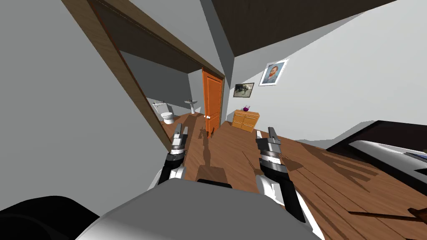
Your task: Push the door open
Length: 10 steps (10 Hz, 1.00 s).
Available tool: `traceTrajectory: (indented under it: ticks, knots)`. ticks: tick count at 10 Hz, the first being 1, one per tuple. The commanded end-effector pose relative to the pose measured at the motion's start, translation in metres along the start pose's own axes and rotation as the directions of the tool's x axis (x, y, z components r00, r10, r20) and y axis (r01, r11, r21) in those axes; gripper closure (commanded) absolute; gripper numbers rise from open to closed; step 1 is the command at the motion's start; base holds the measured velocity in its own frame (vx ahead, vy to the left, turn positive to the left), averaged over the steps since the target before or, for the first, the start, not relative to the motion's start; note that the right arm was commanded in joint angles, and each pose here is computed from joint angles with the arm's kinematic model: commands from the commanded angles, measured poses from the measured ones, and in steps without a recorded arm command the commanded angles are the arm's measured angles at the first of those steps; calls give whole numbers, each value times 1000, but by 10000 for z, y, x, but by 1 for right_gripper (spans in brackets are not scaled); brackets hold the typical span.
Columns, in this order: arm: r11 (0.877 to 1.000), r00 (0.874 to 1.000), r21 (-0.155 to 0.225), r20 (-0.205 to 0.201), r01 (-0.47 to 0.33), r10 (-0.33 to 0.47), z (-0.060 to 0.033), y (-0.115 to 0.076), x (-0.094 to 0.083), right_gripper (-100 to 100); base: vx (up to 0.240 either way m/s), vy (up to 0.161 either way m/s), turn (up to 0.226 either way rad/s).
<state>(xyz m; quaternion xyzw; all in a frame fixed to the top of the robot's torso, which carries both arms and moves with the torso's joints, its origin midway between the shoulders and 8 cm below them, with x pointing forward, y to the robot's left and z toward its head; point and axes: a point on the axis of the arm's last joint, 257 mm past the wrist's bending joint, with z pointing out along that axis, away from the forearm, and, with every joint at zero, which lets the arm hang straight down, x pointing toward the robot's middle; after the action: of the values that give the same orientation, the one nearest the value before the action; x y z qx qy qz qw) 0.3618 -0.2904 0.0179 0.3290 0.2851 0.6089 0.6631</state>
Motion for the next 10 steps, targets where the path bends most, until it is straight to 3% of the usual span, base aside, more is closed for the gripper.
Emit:
traceTrajectory:
  ticks: [1, 3, 6, 8, 10]
  knots:
    - [999, 999, 4, -5, -42, 42, -9, -60, 41, -100, 113, -7, 128]
    - [996, 996, 9, -9, -90, 90, -21, -126, 86, -100, 206, -18, 126]
    - [981, 981, 22, -14, -194, 194, -54, -275, 186, -100, 195, -32, 163]
    - [964, 965, 32, -15, -263, 263, -80, -377, 254, -100, 188, -42, 165]
    - [937, 938, 46, -12, -345, 346, -117, -504, 338, -100, 186, -44, 202]
